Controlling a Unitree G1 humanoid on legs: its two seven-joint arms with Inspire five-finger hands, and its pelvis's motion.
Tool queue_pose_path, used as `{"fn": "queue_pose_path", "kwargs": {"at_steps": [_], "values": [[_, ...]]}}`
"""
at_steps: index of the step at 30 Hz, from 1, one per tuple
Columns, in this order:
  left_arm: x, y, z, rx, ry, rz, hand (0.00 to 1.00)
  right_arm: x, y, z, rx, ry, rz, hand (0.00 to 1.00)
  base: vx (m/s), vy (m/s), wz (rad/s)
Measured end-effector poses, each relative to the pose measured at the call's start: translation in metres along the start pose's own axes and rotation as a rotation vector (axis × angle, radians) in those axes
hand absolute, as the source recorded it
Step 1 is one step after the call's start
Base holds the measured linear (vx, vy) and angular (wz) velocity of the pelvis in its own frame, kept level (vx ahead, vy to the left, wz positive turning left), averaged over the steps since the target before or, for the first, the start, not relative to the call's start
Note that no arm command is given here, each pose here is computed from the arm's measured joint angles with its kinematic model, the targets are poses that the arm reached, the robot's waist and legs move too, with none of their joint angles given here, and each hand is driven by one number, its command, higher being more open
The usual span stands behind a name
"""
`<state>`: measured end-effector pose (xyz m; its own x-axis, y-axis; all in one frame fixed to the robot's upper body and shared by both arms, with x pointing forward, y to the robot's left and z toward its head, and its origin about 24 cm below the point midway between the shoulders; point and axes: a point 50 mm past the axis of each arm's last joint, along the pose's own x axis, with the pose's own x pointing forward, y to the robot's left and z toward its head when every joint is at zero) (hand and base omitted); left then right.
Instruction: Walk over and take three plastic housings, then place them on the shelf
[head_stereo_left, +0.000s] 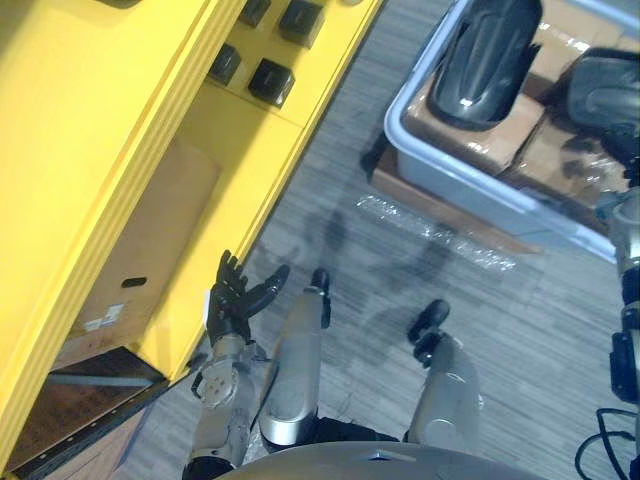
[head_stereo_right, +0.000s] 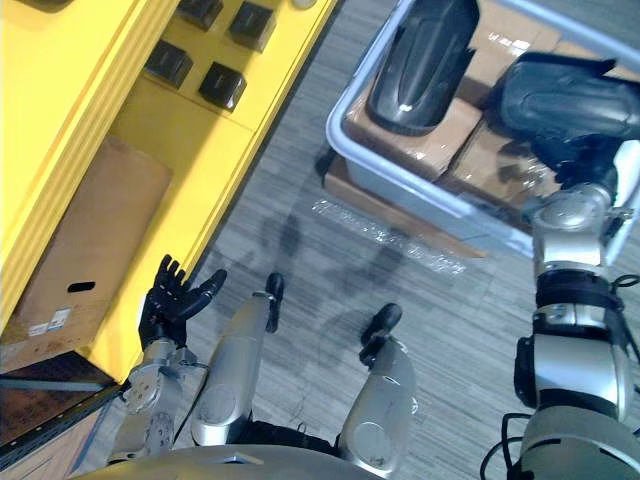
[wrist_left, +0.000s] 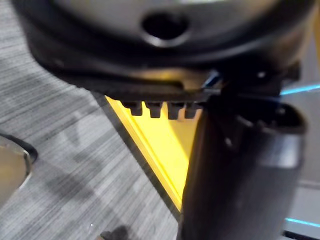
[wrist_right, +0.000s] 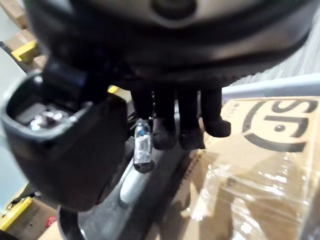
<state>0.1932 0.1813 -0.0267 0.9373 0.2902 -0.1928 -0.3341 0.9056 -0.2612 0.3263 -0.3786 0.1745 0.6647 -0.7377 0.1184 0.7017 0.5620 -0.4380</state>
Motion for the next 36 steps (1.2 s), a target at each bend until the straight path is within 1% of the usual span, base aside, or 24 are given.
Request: {"fn": "queue_pose_path", "kwargs": {"at_steps": [7, 8, 13, 15, 16, 18, 20, 21, 23, 25, 27, 30, 31, 33, 36], "values": [[-0.012, 0.014, -0.007, 0.101, 0.039, -0.026, 1.00, -0.001, 0.002, 0.000, -0.041, -0.022, -0.013, 0.00, 0.05, -0.043, 0.01], [-0.014, 0.016, -0.008, 0.115, 0.049, -0.030, 1.00, -0.001, 0.002, 0.000, -0.042, -0.020, -0.014, 1.00, 0.00, 0.000, 0.00], [-0.021, 0.022, -0.013, 0.171, 0.068, -0.037, 1.00, -0.002, 0.001, -0.001, -0.031, -0.027, -0.046, 1.00, 0.01, -0.017, 0.03], [-0.024, 0.021, -0.014, 0.172, 0.074, -0.044, 1.00, -0.011, 0.005, -0.010, 0.066, -0.031, -0.070, 1.00, 0.04, -0.020, 0.06], [-0.027, 0.021, -0.015, 0.176, 0.079, -0.055, 1.00, -0.030, 0.019, -0.027, 0.195, -0.029, -0.065, 1.00, 0.08, -0.022, 0.01], [-0.030, 0.020, -0.011, 0.167, 0.064, -0.073, 1.00, -0.049, 0.029, -0.038, 0.278, -0.051, -0.047, 1.00, 0.10, -0.016, -0.02], [-0.034, 0.013, 0.006, 0.128, -0.012, -0.106, 1.00, -0.098, 0.042, -0.061, 0.405, -0.112, 0.008, 1.00, 0.13, 0.000, -0.11], [-0.034, 0.011, 0.012, 0.117, -0.039, -0.115, 1.00, -0.110, 0.042, -0.066, 0.432, -0.123, 0.016, 1.00, 0.14, 0.015, -0.24], [-0.029, 0.004, 0.037, 0.074, -0.174, -0.133, 1.00, -0.149, 0.041, -0.086, 0.521, -0.127, 0.053, 1.00, 0.12, 0.026, -0.36], [-0.028, 0.002, 0.047, 0.060, -0.234, -0.141, 1.00, -0.170, 0.039, -0.099, 0.545, -0.115, 0.101, 1.00, 0.09, 0.038, -0.40], [-0.029, -0.002, 0.057, 0.051, -0.293, -0.164, 1.00, -0.201, 0.029, -0.122, 0.574, -0.059, 0.148, 1.00, 0.09, 0.047, -0.54], [-0.024, -0.011, 0.062, 0.037, -0.320, -0.211, 1.00, -0.228, 0.022, -0.142, 0.587, 0.033, 0.153, 1.00, 0.04, 0.041, -0.47], [-0.024, -0.014, 0.063, 0.030, -0.322, -0.232, 1.00, -0.231, 0.021, -0.145, 0.588, 0.052, 0.155, 1.00, 0.02, 0.033, -0.36], [-0.024, -0.025, 0.064, 0.023, -0.339, -0.312, 1.00, -0.245, 0.018, -0.158, 0.620, 0.135, 0.154, 1.00, 0.03, 0.031, -0.33], [-0.026, -0.032, 0.064, 0.013, -0.346, -0.349, 1.00, -0.252, 0.015, -0.166, 0.662, 0.189, 0.149, 1.00, 0.03, 0.023, -0.34]]}}
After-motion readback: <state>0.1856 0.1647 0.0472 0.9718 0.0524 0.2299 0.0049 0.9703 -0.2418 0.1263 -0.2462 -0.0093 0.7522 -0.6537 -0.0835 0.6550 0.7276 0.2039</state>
